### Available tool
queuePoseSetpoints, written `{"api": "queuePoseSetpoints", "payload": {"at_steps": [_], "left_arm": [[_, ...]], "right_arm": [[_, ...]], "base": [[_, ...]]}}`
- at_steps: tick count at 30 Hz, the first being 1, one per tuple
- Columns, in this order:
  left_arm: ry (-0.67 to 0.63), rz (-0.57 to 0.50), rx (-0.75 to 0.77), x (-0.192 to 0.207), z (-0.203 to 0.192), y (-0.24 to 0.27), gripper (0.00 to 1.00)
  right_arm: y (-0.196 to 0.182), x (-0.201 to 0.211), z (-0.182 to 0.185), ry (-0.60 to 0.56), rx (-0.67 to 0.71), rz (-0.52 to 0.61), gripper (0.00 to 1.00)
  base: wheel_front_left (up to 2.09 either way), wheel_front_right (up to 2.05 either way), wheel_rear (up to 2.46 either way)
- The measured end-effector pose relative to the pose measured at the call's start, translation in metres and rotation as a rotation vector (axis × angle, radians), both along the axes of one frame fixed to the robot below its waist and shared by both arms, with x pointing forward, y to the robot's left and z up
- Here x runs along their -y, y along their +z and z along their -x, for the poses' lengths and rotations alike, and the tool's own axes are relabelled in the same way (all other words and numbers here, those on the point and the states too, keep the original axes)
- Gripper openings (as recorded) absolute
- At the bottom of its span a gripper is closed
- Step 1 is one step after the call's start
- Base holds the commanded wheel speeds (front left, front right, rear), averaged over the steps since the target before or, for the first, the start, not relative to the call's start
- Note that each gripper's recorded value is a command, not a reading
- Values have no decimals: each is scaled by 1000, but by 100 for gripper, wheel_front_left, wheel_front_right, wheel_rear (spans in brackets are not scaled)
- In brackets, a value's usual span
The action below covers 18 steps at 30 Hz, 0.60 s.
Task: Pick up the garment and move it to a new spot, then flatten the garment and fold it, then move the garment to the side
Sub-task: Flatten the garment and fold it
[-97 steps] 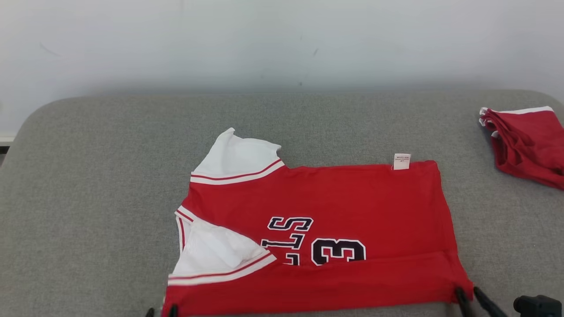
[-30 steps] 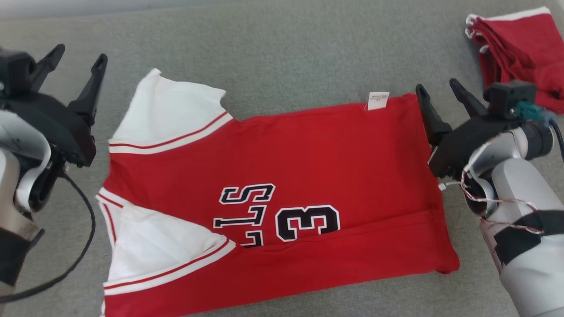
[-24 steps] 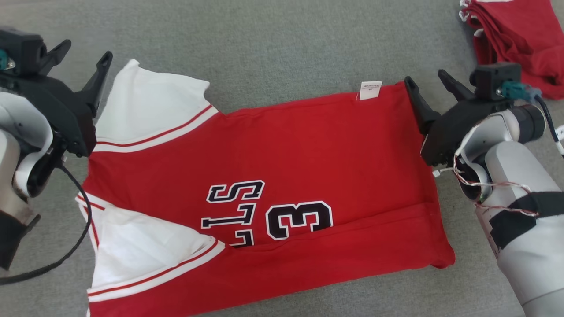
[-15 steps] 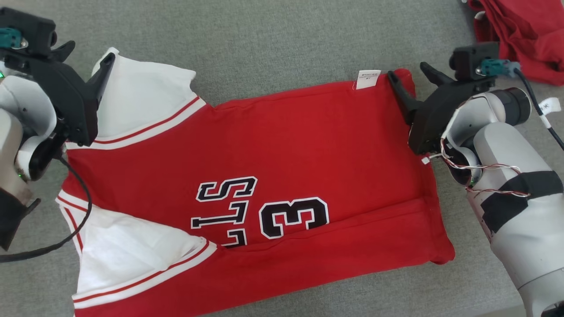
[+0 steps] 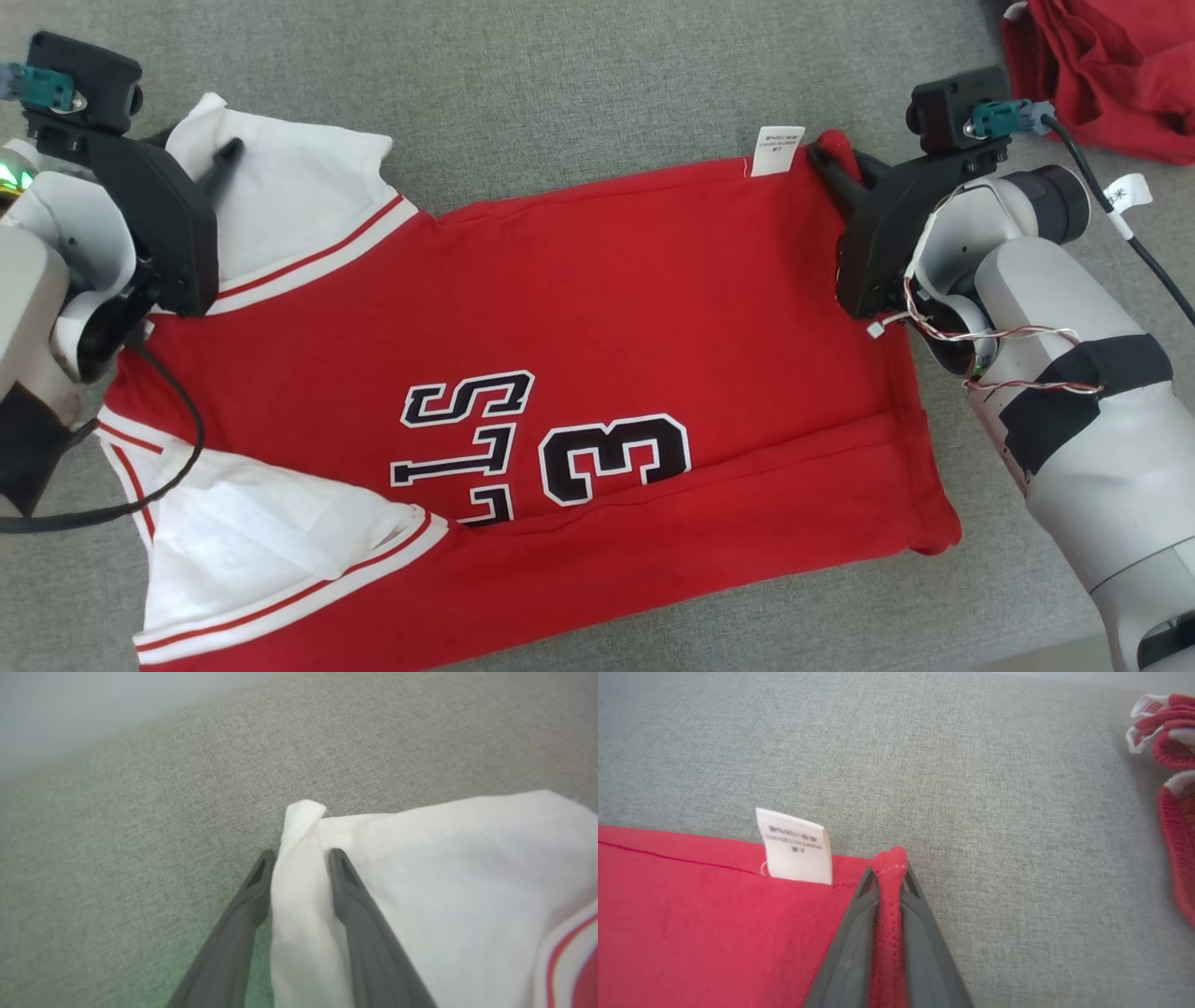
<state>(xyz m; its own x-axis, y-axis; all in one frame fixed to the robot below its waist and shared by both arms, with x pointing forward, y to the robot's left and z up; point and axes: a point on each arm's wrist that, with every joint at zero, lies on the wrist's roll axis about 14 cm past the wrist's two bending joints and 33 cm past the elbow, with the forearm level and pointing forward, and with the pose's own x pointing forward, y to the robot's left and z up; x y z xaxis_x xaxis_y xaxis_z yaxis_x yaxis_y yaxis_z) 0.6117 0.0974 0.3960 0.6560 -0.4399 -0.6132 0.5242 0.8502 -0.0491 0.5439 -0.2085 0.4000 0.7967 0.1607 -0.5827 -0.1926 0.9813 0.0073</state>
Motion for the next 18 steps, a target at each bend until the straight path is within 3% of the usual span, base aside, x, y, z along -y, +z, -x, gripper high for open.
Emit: {"api": "queuePoseSetpoints", "payload": {"at_steps": [11, 18], "left_arm": [[37, 166, 225, 5, -14, 58, 0], [25, 293, 353, 7, 17, 88, 0]], "right_arm": [[32, 3, -14, -10, 166, -23, 0], [43, 1, 1, -33, 273, -87, 0]], "base": [[0, 0, 0], [0, 0, 0]]}}
